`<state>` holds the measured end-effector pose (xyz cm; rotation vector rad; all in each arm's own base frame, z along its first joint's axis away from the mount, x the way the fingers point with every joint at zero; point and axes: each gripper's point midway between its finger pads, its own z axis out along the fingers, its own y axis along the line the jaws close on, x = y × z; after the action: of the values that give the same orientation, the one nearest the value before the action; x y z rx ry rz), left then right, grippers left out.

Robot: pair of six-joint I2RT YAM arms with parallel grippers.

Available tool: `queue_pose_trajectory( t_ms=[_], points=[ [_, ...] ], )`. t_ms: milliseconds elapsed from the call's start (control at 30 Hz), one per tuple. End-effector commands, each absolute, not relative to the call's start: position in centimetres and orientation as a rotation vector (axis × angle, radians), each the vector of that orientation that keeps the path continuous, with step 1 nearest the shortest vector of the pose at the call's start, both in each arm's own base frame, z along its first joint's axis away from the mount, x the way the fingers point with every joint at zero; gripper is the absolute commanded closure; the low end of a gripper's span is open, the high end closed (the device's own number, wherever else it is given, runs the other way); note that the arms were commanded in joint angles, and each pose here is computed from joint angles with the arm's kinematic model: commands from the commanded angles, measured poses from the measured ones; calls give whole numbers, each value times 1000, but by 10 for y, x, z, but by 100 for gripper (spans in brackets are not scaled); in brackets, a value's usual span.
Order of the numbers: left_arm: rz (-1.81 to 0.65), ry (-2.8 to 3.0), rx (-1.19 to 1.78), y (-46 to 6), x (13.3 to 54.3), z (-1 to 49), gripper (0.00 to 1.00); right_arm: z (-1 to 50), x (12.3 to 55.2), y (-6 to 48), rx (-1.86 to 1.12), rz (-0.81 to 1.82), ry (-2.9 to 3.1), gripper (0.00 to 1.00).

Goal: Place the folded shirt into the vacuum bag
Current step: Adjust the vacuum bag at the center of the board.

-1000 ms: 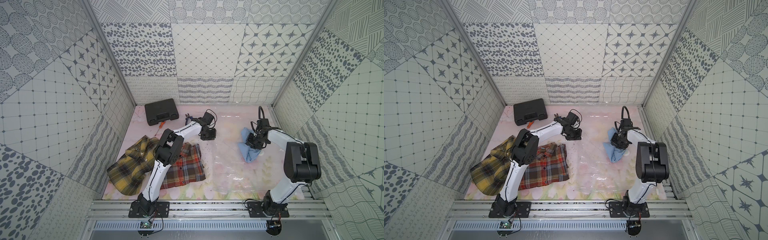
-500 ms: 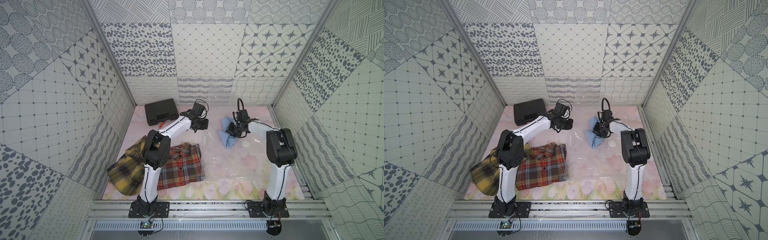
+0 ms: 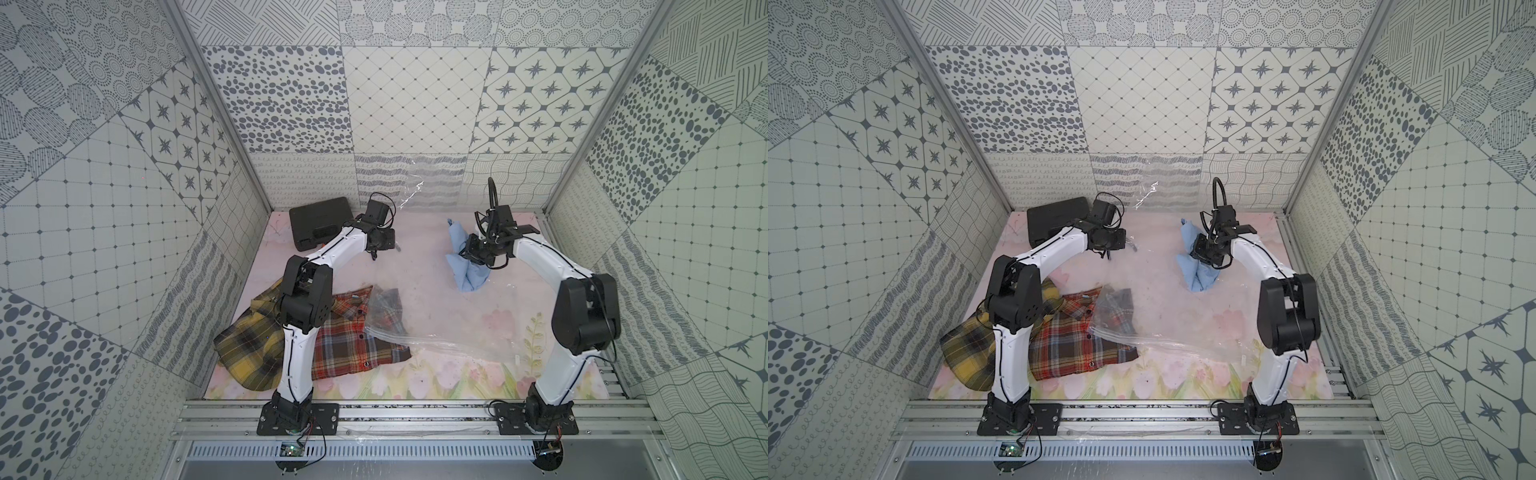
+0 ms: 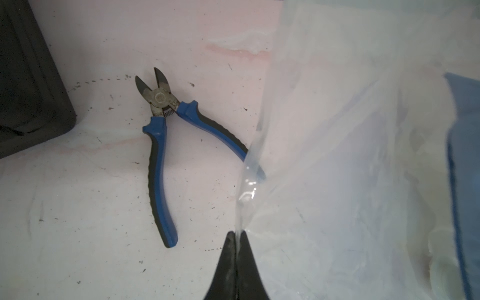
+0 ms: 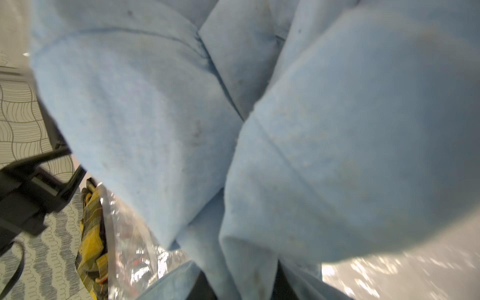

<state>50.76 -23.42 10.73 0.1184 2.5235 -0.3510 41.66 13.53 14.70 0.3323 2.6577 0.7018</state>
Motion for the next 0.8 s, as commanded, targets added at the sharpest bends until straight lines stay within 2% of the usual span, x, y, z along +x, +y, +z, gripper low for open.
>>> queue_pose_trajectory(
  t_ms=[0,167,267,400,567,633,767],
  points=[
    [-305,2438,12,-219,523,116,100,143,371,112,348,601,2700,100],
    [-317,2435,9,-220,524,118,100,112,318,97,470,549,2768,100],
    [-339,2432,7,-222,522,120,100,84,309,92,501,488,2833,100],
    [-359,2422,16,-223,520,126,100,53,329,85,513,389,2879,100],
    [-394,2424,31,-224,508,132,100,19,381,66,551,222,2928,100],
    [-432,2443,36,-226,499,131,94,14,405,53,569,146,2932,100],
    [-466,2492,56,-225,478,127,71,5,447,20,583,-9,2927,100]
  ],
)
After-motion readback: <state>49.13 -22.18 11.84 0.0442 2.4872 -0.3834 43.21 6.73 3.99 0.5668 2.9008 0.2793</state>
